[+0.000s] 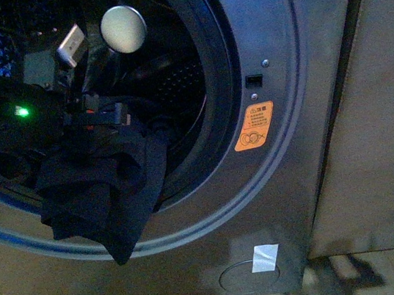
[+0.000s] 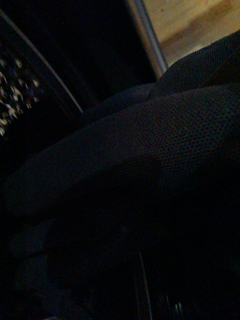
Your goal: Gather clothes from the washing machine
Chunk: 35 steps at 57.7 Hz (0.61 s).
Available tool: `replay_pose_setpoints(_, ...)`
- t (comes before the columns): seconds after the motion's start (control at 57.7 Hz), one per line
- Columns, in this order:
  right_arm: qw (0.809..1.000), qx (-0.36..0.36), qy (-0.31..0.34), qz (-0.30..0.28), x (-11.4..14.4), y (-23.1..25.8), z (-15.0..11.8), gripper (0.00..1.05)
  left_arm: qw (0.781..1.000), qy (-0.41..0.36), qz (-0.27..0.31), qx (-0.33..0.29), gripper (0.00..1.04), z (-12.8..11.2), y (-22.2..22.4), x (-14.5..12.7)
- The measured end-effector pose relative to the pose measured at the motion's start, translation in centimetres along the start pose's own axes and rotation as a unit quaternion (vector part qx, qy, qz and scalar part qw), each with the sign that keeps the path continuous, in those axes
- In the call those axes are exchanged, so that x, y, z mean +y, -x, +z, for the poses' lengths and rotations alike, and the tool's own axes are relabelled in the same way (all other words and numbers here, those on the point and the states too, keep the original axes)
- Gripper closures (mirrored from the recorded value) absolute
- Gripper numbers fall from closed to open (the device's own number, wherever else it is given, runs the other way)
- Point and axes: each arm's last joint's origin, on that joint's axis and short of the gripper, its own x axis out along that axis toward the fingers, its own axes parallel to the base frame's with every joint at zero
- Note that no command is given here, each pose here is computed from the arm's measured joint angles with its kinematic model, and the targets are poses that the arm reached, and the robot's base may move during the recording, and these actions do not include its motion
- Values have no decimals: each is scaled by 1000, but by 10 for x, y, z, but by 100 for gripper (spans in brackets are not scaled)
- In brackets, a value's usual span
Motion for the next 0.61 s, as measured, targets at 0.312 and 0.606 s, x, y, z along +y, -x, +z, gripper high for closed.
replay_pose_setpoints(0.312, 1000, 0, 0, 0, 0, 0, 0, 7, 995, -38, -49, -78, 97, 7, 81, -22)
replay_pose_setpoints(0.606, 1000, 0, 0, 0, 0, 0, 0, 7, 969, -97, -105, -199, 97, 54, 158, -52)
